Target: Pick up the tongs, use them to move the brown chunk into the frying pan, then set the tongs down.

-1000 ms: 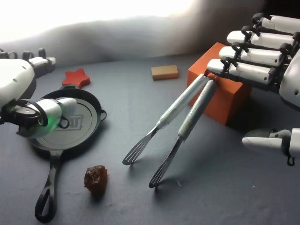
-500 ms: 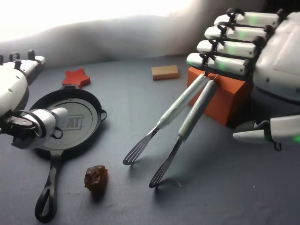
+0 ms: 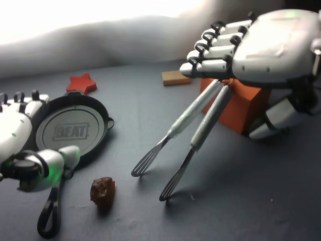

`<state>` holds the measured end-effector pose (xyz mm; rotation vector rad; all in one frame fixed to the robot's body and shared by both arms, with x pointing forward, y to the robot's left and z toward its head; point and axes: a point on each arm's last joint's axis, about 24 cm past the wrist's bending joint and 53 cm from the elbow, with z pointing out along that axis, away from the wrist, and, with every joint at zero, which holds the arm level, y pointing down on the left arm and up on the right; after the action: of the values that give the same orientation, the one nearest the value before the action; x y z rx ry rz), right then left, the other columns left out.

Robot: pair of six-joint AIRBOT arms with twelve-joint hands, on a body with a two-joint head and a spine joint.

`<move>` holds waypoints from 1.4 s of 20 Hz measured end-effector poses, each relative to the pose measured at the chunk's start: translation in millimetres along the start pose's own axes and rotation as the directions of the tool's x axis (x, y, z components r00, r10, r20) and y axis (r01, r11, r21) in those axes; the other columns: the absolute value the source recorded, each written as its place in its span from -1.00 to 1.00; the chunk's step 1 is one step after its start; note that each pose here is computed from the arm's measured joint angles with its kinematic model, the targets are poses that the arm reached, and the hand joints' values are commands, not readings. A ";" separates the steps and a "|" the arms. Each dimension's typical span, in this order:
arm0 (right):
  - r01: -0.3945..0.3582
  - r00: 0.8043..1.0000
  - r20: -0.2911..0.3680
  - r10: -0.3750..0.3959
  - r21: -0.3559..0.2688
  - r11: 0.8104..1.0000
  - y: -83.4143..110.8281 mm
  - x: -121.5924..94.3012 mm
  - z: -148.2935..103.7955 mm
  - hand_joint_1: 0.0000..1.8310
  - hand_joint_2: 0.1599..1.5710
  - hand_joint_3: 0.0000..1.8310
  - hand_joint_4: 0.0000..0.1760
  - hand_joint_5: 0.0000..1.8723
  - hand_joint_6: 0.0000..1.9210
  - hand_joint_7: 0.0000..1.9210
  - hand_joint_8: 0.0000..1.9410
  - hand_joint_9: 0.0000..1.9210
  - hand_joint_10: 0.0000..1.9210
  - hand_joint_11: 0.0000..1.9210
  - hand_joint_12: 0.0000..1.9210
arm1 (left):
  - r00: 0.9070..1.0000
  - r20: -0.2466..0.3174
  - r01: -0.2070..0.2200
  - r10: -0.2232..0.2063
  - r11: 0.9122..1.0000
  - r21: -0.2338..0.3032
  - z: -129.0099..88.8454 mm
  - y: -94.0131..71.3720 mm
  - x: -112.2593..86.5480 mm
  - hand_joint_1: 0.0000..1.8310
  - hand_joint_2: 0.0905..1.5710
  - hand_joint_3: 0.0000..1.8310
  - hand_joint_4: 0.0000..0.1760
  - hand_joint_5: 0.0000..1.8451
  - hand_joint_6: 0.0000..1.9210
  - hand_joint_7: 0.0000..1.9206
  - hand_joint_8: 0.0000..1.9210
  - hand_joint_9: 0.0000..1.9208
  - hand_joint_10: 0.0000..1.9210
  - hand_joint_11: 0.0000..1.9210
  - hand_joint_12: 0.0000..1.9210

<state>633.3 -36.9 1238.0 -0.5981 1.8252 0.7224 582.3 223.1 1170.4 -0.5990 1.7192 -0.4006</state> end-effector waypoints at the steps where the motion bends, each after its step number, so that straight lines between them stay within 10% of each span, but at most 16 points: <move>1: -0.016 1.000 -0.001 0.016 0.004 1.000 -3.3 -2.4 5.1 -0.04 0.06 -1.00 -1.00 -1.00 -1.00 -1.00 -1.00 -1.00 -1.00 -1.00 -1.00 | 1.000 -0.007 -0.002 0.002 1.000 -0.003 -1.0 1.6 2.5 -0.79 0.65 -1.00 -0.74 -0.98 -1.00 -0.92 -1.00 -0.95 -1.00 -1.00 -0.70; 28: 0.065 0.981 -0.181 -0.064 -0.002 0.998 -0.9 58.4 112.9 0.13 -0.09 -1.00 -1.00 -1.00 -1.00 -1.00 -1.00 -1.00 -1.00 -1.00 -1.00 | 1.000 -0.001 0.004 -0.004 0.999 -0.039 -20.8 16.3 13.7 -0.79 0.66 -1.00 -0.74 -0.97 -0.99 -0.91 -0.99 -0.93 -0.99 -1.00 -0.68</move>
<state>686.1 39.4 1151.2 -0.7371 1.9638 0.6374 557.1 227.0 1155.1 -0.6306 1.7310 -0.3705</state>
